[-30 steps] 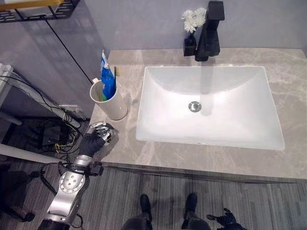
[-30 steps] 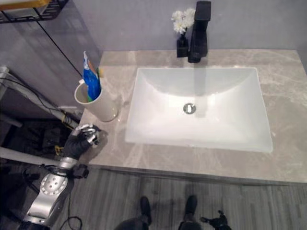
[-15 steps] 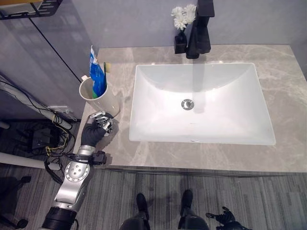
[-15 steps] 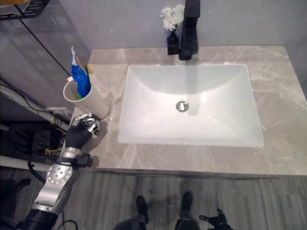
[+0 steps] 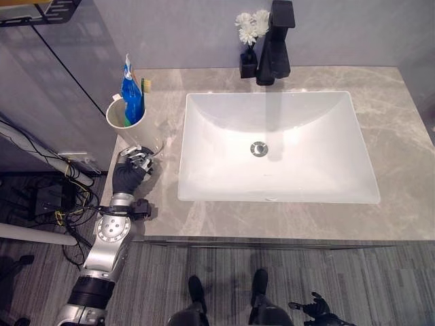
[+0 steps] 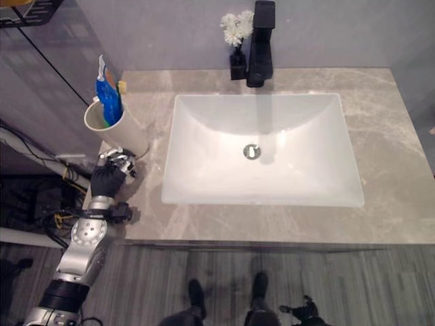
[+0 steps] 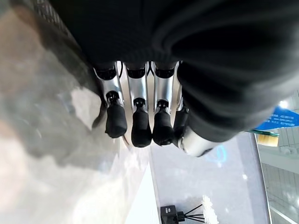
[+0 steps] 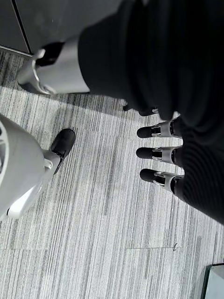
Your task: Put brush and paste in cup on sink, flatten towel.
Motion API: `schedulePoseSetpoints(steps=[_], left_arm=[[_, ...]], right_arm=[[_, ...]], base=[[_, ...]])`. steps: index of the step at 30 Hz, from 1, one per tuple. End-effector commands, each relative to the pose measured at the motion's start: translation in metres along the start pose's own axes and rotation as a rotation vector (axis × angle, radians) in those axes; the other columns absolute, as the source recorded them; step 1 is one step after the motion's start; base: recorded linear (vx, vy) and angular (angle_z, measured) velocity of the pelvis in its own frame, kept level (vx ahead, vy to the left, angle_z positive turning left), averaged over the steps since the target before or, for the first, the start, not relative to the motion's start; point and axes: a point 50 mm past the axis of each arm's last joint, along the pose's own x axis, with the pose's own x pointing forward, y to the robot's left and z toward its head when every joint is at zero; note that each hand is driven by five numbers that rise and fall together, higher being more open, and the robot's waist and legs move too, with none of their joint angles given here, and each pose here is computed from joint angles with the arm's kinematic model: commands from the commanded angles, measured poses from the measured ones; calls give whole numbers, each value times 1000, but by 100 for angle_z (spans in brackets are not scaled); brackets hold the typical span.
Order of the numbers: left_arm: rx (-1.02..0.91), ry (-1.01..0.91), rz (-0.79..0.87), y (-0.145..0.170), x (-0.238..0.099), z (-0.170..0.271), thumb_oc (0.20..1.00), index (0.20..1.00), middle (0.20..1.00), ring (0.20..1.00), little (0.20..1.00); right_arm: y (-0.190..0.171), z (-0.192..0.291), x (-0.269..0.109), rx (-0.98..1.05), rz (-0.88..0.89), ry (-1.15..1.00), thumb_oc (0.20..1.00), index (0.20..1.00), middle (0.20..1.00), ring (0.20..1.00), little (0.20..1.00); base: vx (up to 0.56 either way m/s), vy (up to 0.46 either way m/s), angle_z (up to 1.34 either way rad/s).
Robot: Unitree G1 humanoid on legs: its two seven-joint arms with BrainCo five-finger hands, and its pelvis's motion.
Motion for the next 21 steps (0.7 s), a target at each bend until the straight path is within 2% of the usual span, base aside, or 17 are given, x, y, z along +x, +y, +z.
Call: schedulePoseSetpoints(steps=[1, 7, 21], left_arm=[[65, -76, 119, 23, 21, 15, 200, 200, 200, 200, 200], [83, -108, 205, 37, 29, 21, 200, 200, 200, 200, 200], [177, -100, 170, 47, 59, 36, 200, 200, 200, 200, 200]], right_arm=[[2, 3, 0, -7, 14, -6, 1000, 1000, 1000, 1000, 1000], [5, 5, 0, -5, 29, -25, 1000, 1000, 1000, 1000, 1000], [2, 3, 0, -41, 42, -22, 1000, 1000, 1000, 1000, 1000]], base=[[0, 0, 0], [2, -1, -1], [4, 0, -2]])
